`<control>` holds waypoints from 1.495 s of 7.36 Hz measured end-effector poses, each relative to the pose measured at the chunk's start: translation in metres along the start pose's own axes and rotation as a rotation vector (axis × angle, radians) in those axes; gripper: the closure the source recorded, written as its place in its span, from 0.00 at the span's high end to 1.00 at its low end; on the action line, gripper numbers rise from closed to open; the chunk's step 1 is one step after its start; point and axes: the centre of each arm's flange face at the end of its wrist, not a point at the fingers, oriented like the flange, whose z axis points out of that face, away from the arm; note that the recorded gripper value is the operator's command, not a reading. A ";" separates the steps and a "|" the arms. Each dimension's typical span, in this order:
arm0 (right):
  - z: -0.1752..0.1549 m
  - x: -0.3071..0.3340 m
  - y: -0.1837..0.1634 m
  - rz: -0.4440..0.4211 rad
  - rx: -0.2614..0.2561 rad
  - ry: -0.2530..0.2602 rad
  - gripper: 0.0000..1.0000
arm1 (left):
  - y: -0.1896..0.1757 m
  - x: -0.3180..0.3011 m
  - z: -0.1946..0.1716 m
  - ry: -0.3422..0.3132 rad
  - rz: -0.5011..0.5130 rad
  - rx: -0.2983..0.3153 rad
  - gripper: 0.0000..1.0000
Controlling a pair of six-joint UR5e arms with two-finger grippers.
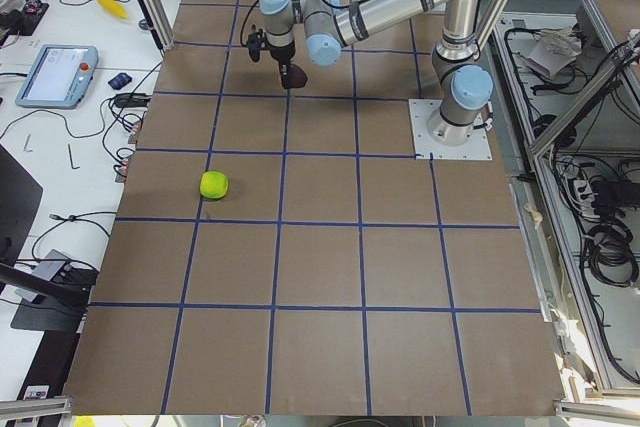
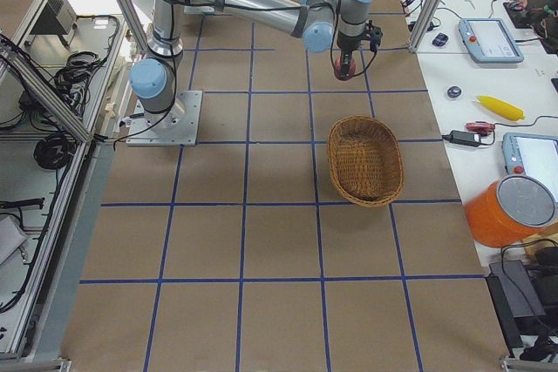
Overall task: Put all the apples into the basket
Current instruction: 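Lower the red apple into the basket while the left sets the dark apple at center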
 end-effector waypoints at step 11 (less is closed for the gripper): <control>0.109 0.284 -0.061 -0.162 0.074 0.128 0.86 | 0.023 0.127 0.059 0.191 -0.300 0.079 1.00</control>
